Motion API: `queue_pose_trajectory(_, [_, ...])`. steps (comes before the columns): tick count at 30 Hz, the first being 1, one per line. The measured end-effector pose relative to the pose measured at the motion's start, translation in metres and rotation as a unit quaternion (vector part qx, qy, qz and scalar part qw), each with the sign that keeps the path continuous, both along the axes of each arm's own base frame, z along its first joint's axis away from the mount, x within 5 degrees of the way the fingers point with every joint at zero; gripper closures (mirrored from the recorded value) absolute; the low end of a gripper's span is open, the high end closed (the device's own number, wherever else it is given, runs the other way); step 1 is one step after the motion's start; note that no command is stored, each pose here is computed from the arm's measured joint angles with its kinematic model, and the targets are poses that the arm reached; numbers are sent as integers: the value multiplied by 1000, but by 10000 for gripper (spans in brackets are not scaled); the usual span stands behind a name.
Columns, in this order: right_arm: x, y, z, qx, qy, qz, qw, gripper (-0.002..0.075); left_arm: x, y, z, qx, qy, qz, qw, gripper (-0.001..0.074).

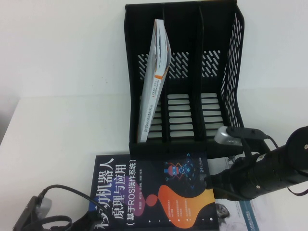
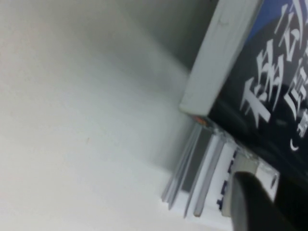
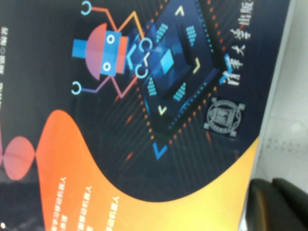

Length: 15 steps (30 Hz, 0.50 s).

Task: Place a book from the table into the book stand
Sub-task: Push book with right arm

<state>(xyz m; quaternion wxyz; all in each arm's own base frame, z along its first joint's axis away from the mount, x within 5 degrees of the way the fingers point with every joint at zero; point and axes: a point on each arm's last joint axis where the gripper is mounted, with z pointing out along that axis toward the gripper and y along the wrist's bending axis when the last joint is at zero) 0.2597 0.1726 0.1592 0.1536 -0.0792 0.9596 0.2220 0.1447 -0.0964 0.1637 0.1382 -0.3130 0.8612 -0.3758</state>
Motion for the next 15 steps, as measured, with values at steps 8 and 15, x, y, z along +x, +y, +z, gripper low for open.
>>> queue_pose_trajectory(8, [0,0,0,0,1,1,1000,724,-7,-10,7,-26,-33,-89,995,729])
queue_pose_trajectory(15, [-2,-1,0,-6,3,12,1000,724,-12,-11,29,-30,-121,-135,983,734])
